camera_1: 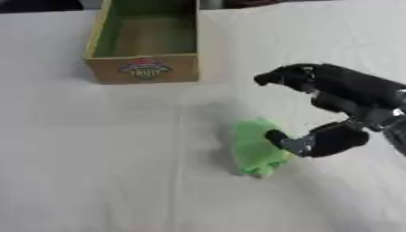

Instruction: Pick up objects on the table and place them in the box.

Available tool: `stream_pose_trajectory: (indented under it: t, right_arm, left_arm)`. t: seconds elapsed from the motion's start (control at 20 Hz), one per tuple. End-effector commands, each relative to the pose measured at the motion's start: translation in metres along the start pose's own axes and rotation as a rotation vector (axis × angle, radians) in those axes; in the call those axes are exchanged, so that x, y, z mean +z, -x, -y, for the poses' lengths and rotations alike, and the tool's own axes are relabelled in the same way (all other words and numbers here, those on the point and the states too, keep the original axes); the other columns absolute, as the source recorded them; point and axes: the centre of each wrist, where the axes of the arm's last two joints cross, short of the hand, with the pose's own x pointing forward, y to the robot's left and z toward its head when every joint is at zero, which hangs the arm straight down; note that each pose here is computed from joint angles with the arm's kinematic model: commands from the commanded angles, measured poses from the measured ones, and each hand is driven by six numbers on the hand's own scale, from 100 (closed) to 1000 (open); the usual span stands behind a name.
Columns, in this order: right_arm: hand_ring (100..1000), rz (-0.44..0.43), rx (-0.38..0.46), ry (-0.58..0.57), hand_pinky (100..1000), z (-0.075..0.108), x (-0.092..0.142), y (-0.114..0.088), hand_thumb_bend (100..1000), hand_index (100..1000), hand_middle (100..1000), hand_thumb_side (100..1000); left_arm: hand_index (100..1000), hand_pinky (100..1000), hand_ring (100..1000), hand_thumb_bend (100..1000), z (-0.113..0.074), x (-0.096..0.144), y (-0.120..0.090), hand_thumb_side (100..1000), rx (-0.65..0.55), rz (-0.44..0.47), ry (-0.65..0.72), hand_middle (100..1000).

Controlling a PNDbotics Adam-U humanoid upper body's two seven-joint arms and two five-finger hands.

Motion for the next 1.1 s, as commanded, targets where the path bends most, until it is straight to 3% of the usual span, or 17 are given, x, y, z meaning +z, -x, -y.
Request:
stream_pose_trajectory:
  t: [0.05,0.2,0.35,0.5,0.65,1.1]
  right_arm:
    - [911,-0.032,0.066,-0.057,936,0.0115,0.0056,-0.0002,136,1000,885,409]
    - [926,-0.072,0.074,-0.105,929,0.0097,0.0070,0.0002,134,1000,898,381]
    - [937,-0.098,0.079,-0.143,928,0.0078,0.0080,0.0003,342,1000,907,496]
    - [939,-0.103,0.103,-0.159,929,0.0076,0.0080,0.0000,434,1000,912,589]
    - [930,-0.102,0.110,-0.161,920,0.0058,0.0075,-0.0005,456,1000,908,640]
    - [901,-0.124,0.149,-0.169,895,0.0028,0.0033,-0.0034,415,1000,895,567]
  left_arm:
    - [937,686,856,100,-0.0008,-0.0049,-0.0057,1000,-0.001,0.026,0.014,890]
    - [935,685,856,100,-0.0007,-0.0050,-0.0058,1000,-0.001,0.026,0.017,884]
    - [932,685,856,100,-0.0005,-0.0049,-0.0058,1000,-0.001,0.025,0.019,879]
    - [930,684,856,100,0.0001,-0.0052,-0.0059,1000,0.002,0.027,0.021,875]
    - [927,683,856,100,0.0005,-0.0054,-0.0061,1000,0.003,0.028,0.024,871]
    - [919,681,855,100,0.0018,-0.0048,-0.0059,1000,0.011,0.027,0.023,863]
